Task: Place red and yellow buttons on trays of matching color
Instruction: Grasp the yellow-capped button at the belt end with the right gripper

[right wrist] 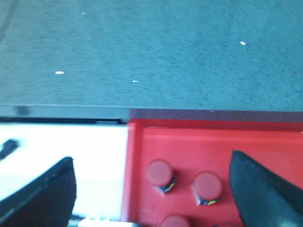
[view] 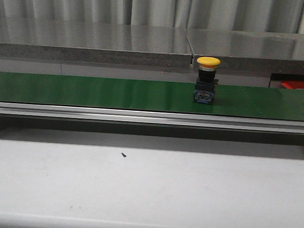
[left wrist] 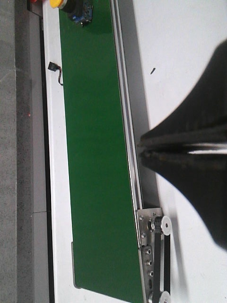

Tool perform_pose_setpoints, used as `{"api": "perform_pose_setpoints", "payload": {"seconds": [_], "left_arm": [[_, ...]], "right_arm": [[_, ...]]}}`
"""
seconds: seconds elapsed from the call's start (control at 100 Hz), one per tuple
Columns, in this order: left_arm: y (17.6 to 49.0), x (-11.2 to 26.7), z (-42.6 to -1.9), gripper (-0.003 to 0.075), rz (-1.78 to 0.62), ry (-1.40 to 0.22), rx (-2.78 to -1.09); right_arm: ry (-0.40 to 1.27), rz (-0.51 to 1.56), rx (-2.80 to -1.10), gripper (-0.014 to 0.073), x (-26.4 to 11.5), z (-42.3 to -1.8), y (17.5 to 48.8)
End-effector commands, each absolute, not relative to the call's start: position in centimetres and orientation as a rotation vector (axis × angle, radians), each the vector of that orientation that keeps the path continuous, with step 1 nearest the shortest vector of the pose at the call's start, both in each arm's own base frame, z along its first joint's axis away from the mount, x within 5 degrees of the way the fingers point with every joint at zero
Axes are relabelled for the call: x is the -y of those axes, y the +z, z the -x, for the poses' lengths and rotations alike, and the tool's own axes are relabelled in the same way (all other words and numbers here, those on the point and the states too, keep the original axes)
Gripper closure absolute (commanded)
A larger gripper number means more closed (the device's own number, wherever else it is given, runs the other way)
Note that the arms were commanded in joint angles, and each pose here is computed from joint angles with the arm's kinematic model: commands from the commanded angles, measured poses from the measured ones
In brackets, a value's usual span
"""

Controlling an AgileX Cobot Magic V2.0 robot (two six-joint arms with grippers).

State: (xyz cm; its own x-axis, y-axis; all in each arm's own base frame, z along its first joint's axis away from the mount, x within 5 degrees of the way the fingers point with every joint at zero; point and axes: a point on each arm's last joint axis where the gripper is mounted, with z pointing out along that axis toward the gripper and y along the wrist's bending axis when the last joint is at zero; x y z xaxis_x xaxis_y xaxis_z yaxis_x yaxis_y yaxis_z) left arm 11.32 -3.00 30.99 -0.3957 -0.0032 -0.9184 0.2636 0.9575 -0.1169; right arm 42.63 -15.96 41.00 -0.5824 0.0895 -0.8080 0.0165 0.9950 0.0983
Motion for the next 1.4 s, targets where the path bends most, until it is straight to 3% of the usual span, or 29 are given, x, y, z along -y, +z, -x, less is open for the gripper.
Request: {"api": "perform_pose_setpoints", "payload": {"seconds": [0.0, 0.14, 0.27, 0.46, 0.63, 0.77, 1.07, 1.39], "left_arm": [[32.4, 2.9, -11.7, 0.0739, -0.149, -0.298, -1.875], [32.4, 2.9, -11.7, 0.0739, -0.149, -0.298, -1.875], [32.4, 2.9, -11.7, 0.0739, -0.149, -0.298, -1.875], [32.4, 2.9, -11.7, 0.0739, -0.147, -0.301, -1.875], [32.4, 3.0, -11.6, 0.0739, -0.143, -0.308, -1.874], [32.4, 3.0, -11.6, 0.0739, -0.142, -0.309, -1.874], [32.4, 3.0, -11.6, 0.0739, -0.142, -0.309, -1.874], [32.4, 3.0, -11.6, 0.0739, -0.142, -0.309, -1.874]], "right_arm": [[0.072, -0.011, -2.063, -0.005, 13.8, -38.7, 47.1], [0.073, 0.013, -2.044, -0.005, 11.3, -35.1, 49.1], [0.085, 0.024, -2.057, -0.005, 9.2, -32.0, 48.8], [0.086, 0.048, -2.076, -0.005, 6.1, -27.9, 45.1], [0.139, 0.074, -2.171, -0.005, 3.8, -25.9, 39.8], [0.173, 0.132, -2.251, -0.005, 2.6, -26.2, 36.5], [0.213, 0.198, -2.321, -0.005, 0.9, -29.6, 32.7], [0.24, 0.252, -2.351, -0.005, -0.4, -34.5, 30.8]]}}
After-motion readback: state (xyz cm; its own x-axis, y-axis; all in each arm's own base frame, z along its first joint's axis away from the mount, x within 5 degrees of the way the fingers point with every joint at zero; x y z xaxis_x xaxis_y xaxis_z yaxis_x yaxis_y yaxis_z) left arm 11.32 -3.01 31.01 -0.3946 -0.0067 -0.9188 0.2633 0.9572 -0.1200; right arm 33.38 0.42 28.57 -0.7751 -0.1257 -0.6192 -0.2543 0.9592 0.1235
